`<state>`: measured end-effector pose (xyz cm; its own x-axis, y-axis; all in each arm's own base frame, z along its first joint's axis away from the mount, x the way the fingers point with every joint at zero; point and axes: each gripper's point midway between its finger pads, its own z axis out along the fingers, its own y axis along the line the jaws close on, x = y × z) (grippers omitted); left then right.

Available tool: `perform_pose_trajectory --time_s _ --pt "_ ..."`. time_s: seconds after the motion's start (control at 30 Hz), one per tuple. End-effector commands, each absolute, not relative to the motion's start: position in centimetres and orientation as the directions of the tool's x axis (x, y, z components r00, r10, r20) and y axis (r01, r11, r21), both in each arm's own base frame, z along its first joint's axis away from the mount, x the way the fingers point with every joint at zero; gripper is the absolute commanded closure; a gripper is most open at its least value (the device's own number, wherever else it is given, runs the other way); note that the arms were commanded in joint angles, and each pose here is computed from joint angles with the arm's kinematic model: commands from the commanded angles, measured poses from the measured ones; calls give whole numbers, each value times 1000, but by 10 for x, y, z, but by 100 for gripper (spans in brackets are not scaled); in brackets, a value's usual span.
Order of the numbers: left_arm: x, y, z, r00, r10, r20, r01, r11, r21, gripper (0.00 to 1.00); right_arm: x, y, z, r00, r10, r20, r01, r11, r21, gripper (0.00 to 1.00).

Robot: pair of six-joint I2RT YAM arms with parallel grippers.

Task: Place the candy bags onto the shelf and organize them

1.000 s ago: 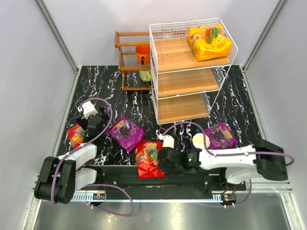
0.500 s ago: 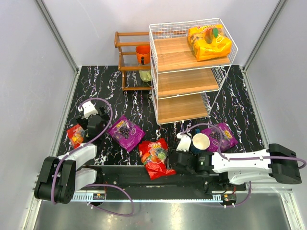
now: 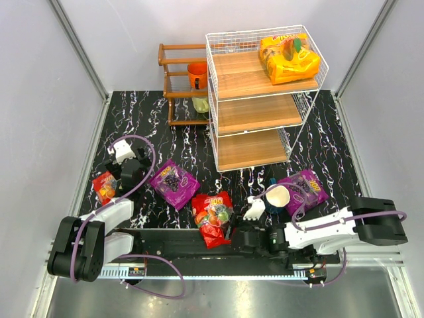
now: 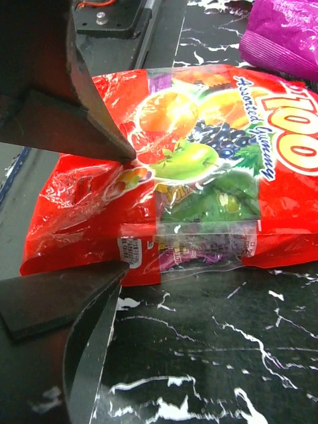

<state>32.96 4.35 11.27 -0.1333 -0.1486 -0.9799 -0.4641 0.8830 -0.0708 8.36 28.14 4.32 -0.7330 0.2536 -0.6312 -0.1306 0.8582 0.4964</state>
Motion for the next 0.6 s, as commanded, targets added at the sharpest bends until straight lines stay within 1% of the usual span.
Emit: perform_pose_trajectory --time_s 0.0,0.07,0.1,0.13,0.17,0.23,0.27,0.3,0.37,0.4,0.47,0.5,0.53,0.57 --pt "333 42 133 -42 -159 -986 -452 883 -123 1 85 306 48 -714 372 -593 -120 770 627 46" --pt "328 41 141 -14 -159 -987 -434 890 -137 1 85 307 47 -715 365 -596 -120 776 620 61" --pt "325 41 143 -5 -159 -987 -427 893 -142 1 85 310 50 -714 365 -597 -119 777 618 80" --pt "322 41 142 -2 -156 -988 -427 894 -140 1 85 309 50 -712 362 -602 -118 783 610 88" --pt "319 40 151 27 -160 -987 -414 897 -157 1 87 305 49 -707 350 -615 -115 800 588 94" --pt "315 41 155 20 -156 -988 -417 896 -150 1 88 302 55 -698 345 -628 -115 811 574 100" --pt "312 40 168 59 -171 -983 -418 890 -180 1 89 295 52 -694 324 -643 -113 833 542 100" --pt "309 39 164 26 -190 -981 -420 889 -183 1 91 294 58 -686 337 -645 -108 829 548 100" --pt "310 33 193 98 -300 -949 -396 863 -314 1 93 288 59 -680 329 -655 -109 838 534 100" --pt "306 32 188 51 -321 -946 -415 854 -312 1 94 284 61 -676 336 -656 -108 835 539 100" --pt "306 28 211 81 -362 -929 -398 842 -363 1 95 279 62 -672 343 -657 -105 833 543 100" --pt "301 27 202 34 -381 -924 -415 836 -360 1 95 275 62 -671 355 -650 -99 827 554 100" --pt "301 23 208 45 -426 -904 -402 820 -407 1 96 272 62 -670 361 -649 -95 825 557 100" --pt "300 10 211 19 -453 -892 -339 836 -431 1 96 269 61 -669 363 -649 -90 827 555 100"
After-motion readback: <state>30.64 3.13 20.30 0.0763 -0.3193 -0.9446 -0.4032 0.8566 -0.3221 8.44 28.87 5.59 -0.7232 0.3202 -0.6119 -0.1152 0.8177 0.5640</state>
